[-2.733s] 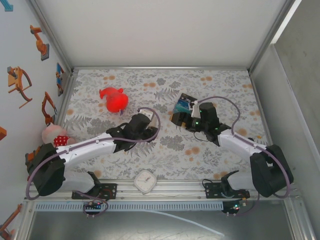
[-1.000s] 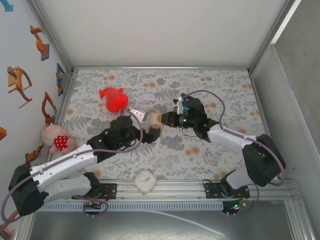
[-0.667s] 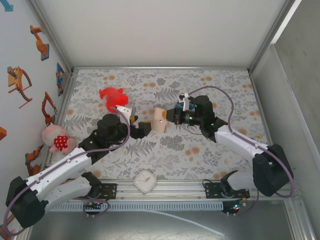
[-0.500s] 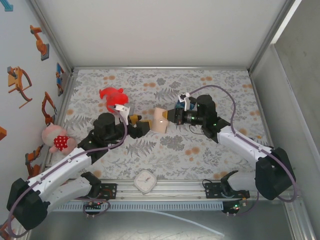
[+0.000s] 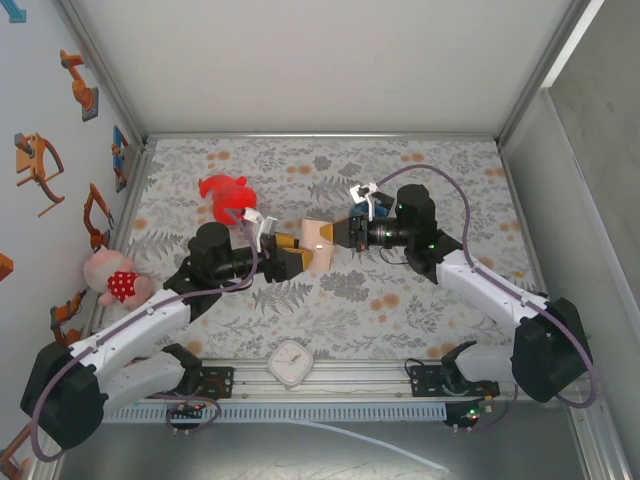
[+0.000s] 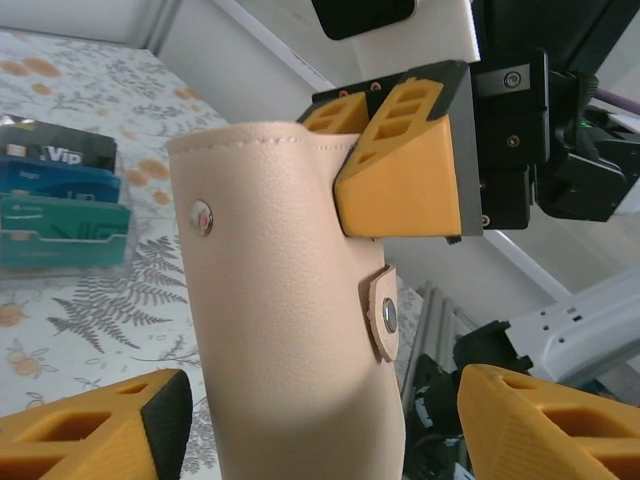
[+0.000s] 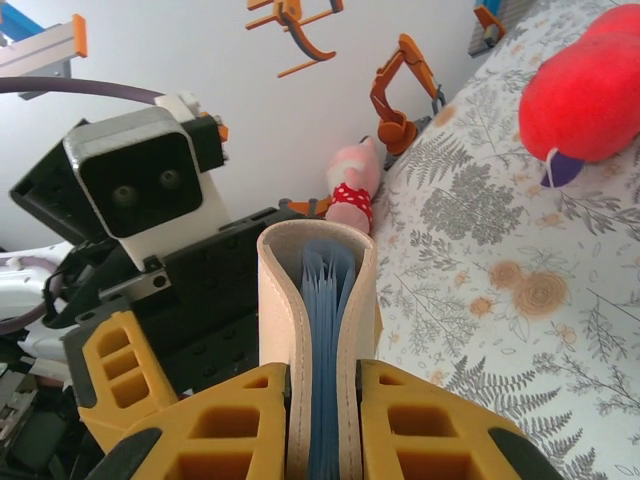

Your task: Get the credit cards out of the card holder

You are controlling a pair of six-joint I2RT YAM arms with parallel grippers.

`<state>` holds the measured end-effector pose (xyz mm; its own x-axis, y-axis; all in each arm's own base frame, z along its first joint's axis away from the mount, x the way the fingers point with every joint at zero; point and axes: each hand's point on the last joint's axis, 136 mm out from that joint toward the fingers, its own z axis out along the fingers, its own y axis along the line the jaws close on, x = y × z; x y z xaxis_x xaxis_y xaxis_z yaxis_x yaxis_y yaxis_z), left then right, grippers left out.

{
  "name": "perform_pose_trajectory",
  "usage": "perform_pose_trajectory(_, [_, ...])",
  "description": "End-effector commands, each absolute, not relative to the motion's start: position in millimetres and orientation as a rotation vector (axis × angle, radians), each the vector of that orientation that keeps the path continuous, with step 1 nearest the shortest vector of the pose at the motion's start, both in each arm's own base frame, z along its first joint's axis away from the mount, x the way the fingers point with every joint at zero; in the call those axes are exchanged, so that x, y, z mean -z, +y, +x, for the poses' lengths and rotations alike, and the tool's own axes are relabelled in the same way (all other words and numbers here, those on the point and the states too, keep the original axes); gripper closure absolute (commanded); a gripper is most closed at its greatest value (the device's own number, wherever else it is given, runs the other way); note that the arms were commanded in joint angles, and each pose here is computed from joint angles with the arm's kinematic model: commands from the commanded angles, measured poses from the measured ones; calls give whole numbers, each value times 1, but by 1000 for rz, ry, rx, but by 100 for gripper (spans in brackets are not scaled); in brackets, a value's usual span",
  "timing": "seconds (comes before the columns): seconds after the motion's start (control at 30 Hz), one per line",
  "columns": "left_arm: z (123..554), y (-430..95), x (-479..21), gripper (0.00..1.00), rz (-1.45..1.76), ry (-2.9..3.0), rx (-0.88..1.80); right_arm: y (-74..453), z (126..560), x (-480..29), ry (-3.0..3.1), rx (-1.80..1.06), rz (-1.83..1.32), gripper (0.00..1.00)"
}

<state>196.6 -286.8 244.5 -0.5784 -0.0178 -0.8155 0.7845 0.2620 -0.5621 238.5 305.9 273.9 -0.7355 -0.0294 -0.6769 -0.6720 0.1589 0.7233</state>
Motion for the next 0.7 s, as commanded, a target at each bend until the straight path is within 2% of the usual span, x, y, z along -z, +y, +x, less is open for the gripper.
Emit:
perform_pose_trajectory(0.0, [185, -291, -251, 33, 768, 1744, 1473, 305, 229, -318, 1755, -1633, -763, 100])
perform_pose_trajectory(0.37, [174, -292, -249, 47, 795, 1694, 1556, 303, 226, -323, 1734, -1627, -781, 100])
perform_pose_trajectory(0.47, [175, -292, -252, 54, 796, 1685, 1556, 304, 226, -320, 1739, -1627, -781, 100])
perform_pose_trajectory(0.67, [177, -294, -256, 54, 786, 1685, 1567, 304, 227, -313, 1758, -1633, -772, 100])
